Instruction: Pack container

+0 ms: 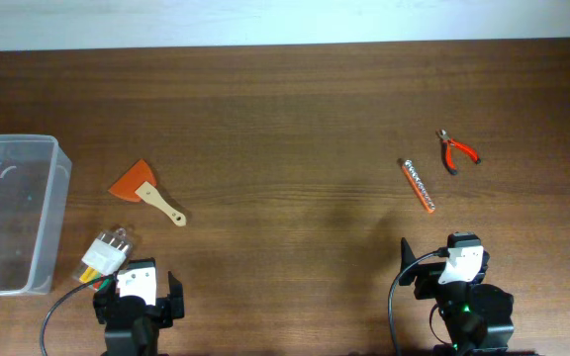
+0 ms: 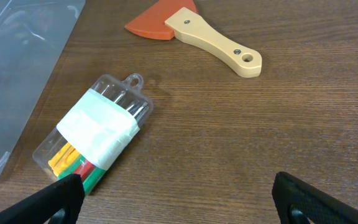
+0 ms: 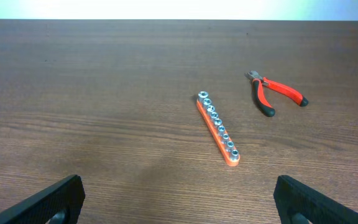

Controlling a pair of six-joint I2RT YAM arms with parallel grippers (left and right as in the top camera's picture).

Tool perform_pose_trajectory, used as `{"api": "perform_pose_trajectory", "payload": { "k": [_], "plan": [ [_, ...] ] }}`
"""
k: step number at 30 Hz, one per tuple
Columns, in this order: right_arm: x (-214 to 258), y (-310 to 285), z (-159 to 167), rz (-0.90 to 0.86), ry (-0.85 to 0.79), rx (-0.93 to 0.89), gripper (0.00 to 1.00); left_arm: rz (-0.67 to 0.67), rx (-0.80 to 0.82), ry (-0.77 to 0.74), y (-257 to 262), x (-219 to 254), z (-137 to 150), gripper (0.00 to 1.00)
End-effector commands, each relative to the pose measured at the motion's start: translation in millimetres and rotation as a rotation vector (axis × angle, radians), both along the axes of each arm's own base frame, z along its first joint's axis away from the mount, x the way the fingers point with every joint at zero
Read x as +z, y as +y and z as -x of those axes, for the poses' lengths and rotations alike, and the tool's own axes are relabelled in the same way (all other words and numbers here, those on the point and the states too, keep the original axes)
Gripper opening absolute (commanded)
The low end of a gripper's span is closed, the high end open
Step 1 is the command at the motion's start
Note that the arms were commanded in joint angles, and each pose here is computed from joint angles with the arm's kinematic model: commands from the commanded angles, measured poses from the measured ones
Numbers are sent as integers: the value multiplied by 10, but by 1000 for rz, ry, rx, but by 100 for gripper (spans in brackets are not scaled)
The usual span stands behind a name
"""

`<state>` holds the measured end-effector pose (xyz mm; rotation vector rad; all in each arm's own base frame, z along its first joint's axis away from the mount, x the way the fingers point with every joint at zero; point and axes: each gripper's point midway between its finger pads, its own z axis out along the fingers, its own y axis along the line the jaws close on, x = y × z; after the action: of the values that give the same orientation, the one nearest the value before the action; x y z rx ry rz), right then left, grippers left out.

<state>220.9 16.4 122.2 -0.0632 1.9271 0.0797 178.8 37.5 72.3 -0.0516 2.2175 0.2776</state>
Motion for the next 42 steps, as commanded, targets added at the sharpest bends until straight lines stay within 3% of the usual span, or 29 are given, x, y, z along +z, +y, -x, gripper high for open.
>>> {"api": "perform_pose_trajectory", "payload": {
  "k": [1, 22, 26, 30, 36, 42],
  "plan": [
    [-28, 33, 13, -12, 9, 14, 99, -17, 3, -6, 24, 32, 2, 99],
    [-26, 33, 12, -12, 8, 14, 99, -25, 14, -76, 46, 176, -91, 99],
    [-26, 33, 12, -12, 8, 14, 99, 198, 44, -250, -106, 455, -272, 99],
    [-26, 33, 12, -13, 8, 14, 99, 294, 115, -325, -75, 717, -297, 99],
    [-26, 34, 12, -13, 8, 14, 99, 310, 113, -257, -109, 1076, -393, 99],
    [-26, 34, 12, -13, 8, 14, 99, 337, 80, -34, -234, 1388, -779, 99]
  ]
}}
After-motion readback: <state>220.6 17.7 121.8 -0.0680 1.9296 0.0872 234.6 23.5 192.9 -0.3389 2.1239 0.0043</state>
